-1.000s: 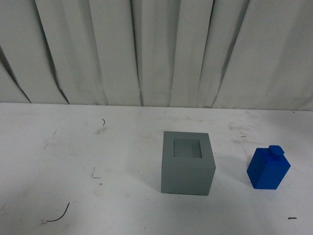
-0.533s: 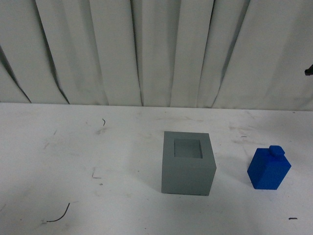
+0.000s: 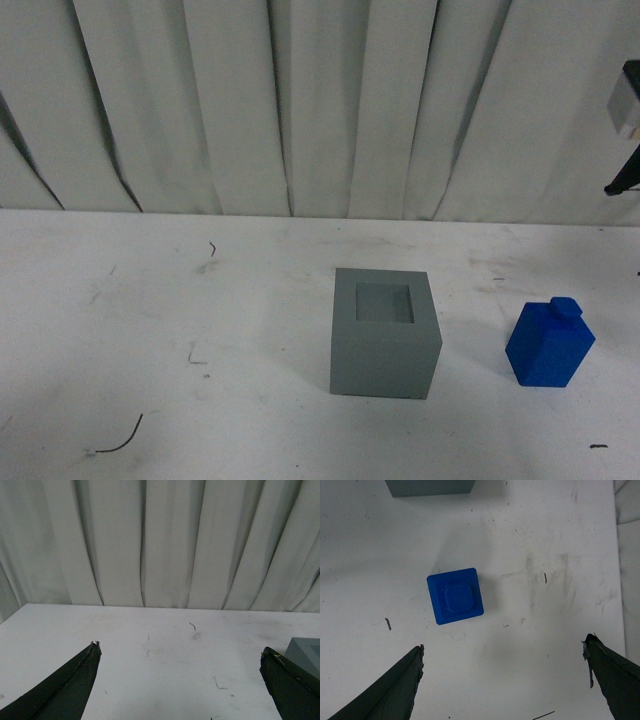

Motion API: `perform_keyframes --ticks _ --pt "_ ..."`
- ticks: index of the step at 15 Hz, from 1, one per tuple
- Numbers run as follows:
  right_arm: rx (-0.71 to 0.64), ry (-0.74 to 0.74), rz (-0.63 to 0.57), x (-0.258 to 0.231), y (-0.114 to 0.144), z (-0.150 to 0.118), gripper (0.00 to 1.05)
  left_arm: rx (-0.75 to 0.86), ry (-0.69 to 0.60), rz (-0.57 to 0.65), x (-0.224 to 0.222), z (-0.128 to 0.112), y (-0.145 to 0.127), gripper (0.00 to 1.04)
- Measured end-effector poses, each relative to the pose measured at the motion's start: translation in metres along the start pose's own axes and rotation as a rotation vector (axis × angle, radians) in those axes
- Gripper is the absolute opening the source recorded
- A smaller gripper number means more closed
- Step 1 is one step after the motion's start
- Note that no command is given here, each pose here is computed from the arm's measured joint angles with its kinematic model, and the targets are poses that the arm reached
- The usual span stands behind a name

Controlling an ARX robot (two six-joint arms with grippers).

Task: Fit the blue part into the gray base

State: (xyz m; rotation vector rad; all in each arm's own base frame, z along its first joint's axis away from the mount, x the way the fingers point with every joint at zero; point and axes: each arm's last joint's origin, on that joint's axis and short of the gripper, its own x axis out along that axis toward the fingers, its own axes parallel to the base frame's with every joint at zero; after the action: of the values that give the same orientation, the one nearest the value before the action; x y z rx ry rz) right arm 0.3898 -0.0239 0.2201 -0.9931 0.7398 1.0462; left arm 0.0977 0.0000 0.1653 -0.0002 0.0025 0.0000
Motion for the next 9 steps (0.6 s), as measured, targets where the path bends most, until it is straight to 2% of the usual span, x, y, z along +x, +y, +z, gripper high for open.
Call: perform_keyframes --ticks 4,9 --pt "-0.028 0.047 0.03 0.029 0.001 -0.005 0.98 0.0 0.0 0.0 0.0 0.0 0.0 0.98" --pt "-0.022 0.061 0.125 0.064 0.011 -0.013 0.98 0.0 0.0 0.0 0.0 0.0 0.0 0.98"
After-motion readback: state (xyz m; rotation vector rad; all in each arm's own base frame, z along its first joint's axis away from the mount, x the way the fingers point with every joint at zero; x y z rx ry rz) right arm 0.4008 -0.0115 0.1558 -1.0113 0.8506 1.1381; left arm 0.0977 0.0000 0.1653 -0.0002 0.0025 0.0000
